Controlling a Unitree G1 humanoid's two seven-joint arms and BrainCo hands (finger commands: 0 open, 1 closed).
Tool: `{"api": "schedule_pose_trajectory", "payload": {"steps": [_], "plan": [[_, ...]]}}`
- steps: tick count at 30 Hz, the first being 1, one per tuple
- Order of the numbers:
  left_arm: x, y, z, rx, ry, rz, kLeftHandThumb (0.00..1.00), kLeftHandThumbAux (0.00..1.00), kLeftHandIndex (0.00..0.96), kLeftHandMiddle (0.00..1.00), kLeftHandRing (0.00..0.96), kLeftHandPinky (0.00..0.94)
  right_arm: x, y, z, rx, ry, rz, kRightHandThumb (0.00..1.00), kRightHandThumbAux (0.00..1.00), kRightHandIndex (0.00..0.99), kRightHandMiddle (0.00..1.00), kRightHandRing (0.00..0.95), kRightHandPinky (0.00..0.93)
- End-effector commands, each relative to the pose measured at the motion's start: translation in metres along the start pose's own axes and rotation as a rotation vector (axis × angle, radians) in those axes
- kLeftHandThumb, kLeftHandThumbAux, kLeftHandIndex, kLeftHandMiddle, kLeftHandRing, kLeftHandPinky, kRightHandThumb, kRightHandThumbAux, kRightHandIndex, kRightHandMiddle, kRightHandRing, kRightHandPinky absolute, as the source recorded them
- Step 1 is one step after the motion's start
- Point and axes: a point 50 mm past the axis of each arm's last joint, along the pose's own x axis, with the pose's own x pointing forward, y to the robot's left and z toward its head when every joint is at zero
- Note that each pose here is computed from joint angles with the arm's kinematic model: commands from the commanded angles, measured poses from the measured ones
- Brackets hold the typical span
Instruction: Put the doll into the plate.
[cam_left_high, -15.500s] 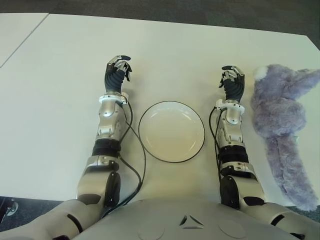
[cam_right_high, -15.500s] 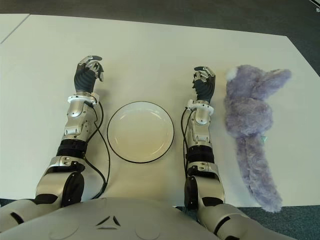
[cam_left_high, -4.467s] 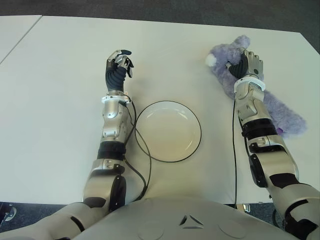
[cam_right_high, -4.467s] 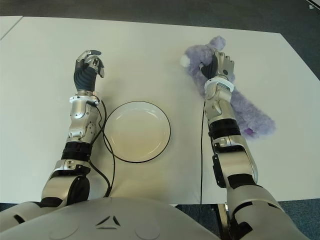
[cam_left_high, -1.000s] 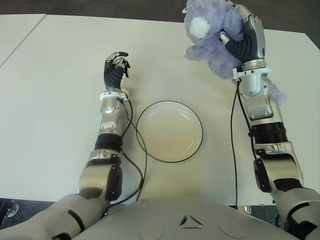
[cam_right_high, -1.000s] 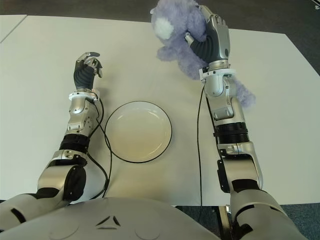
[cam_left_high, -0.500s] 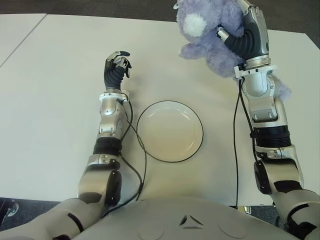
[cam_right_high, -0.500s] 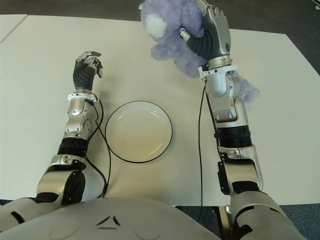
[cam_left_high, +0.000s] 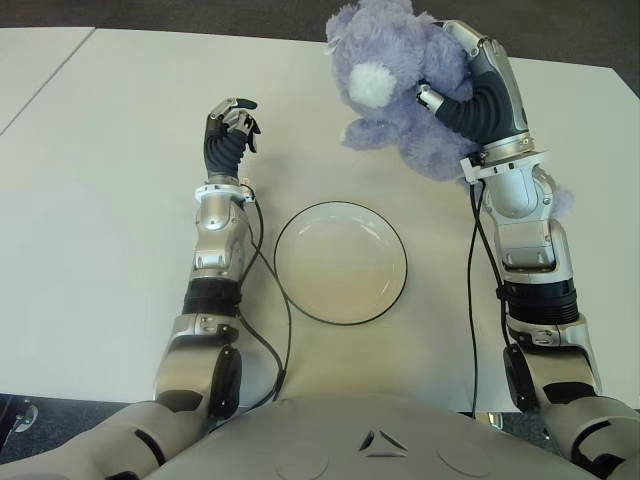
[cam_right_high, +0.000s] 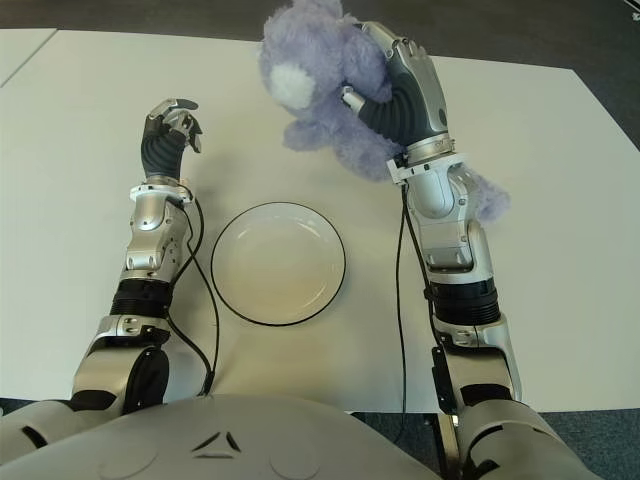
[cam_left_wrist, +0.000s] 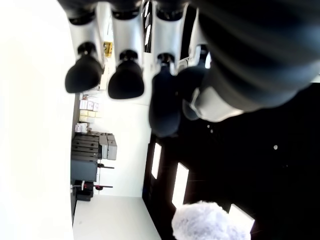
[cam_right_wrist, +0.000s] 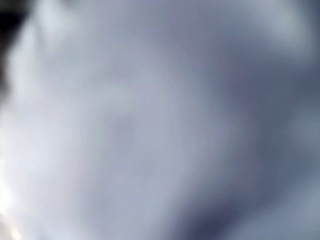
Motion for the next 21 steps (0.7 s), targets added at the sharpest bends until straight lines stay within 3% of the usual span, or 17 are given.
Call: {"api": "schedule_pose_trajectory", "payload": {"steps": [1, 6, 15, 21], "plan": [[-0.003, 0.002, -0.003, 0.018, 0.033, 0.014, 0.718, 0.699, 0.445, 0.802, 0.795, 0.772, -0.003, 0.000, 0.006, 0.039, -0.024, 0.021, 0.854, 0.677, 0.402, 0.546, 0.900, 0.899], [-0.003, 0.003, -0.002, 0.015, 0.035, 0.022, 0.718, 0.699, 0.445, 0.802, 0.795, 0.769, -0.004, 0.000, 0.010, 0.053, -0.041, 0.035, 0.853, 0.677, 0.401, 0.546, 0.899, 0.896], [-0.003, 0.011, 0.016, -0.001, -0.090, 0.046, 0.719, 0.698, 0.446, 0.803, 0.796, 0.774, -0.010, 0.003, 0.021, 0.036, -0.128, 0.061, 0.852, 0.679, 0.396, 0.540, 0.891, 0.887], [-0.003, 0.011, 0.016, 0.002, -0.083, 0.038, 0.717, 0.699, 0.445, 0.808, 0.799, 0.775, -0.014, 0.005, 0.027, 0.042, -0.166, 0.083, 0.852, 0.679, 0.395, 0.538, 0.886, 0.881]]}}
